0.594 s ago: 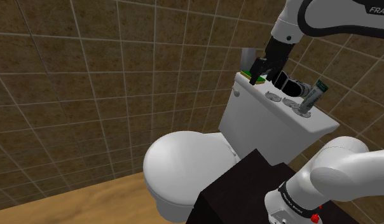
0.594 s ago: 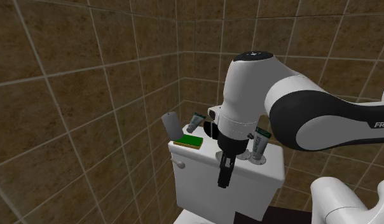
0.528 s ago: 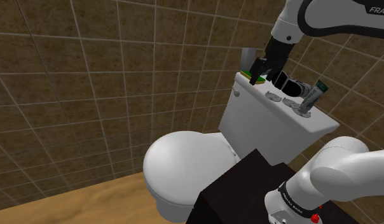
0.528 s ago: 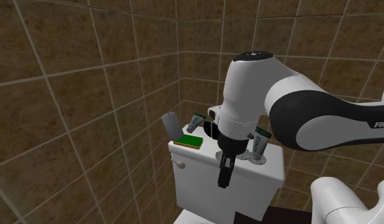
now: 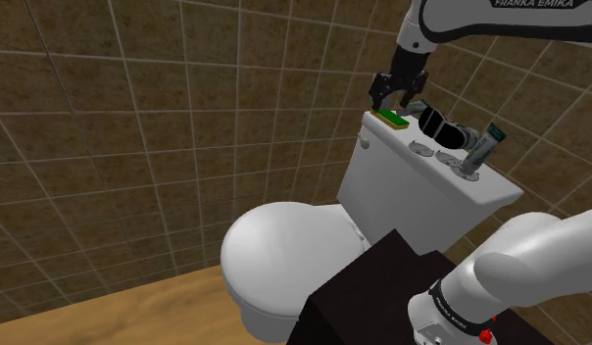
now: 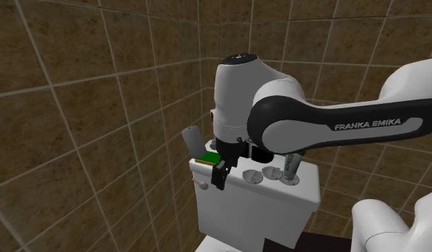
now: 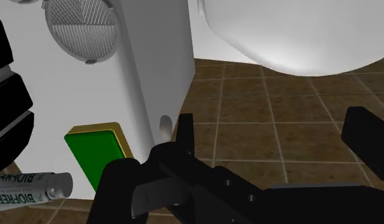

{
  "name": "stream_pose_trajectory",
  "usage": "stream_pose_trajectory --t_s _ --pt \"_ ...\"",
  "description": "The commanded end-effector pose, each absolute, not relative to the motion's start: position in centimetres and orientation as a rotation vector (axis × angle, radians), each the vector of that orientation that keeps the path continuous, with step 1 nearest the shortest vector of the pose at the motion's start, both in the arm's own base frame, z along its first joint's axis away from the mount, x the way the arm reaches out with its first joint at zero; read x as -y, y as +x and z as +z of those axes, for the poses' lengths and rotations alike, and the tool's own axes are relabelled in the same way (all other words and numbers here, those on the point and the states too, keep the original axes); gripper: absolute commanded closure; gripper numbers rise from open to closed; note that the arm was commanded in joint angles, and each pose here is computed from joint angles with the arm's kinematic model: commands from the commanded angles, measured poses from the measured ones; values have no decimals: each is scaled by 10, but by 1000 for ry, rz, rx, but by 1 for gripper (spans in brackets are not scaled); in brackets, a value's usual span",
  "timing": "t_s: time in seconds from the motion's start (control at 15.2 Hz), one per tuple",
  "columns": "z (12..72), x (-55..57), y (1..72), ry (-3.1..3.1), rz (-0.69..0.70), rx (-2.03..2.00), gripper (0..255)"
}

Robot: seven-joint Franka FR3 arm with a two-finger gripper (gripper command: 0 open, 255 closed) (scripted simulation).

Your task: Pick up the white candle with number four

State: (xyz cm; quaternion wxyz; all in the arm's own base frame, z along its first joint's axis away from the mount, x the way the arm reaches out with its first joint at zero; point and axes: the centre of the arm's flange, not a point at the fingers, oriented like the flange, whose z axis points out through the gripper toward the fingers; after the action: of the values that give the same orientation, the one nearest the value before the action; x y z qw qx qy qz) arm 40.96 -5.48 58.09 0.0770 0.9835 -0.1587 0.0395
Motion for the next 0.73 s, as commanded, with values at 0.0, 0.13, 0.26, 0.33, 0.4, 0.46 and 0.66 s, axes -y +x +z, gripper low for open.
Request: stream_pose_trajectory --t_s 0.0,0.13,0.26,0.33,0.4,0.46,0.66 --pt "582 68 433 2914 120 541 0" --pt "584 82 453 2880 121 603 0" --pt "586 97 473 2845 122 664 0" --pt "588 105 483 2827 122 694 0" --pt "589 113 492 2809 123 724 0" --pt "590 122 501 2790 123 754 0" --pt "595 148 528 2733 124 841 0"
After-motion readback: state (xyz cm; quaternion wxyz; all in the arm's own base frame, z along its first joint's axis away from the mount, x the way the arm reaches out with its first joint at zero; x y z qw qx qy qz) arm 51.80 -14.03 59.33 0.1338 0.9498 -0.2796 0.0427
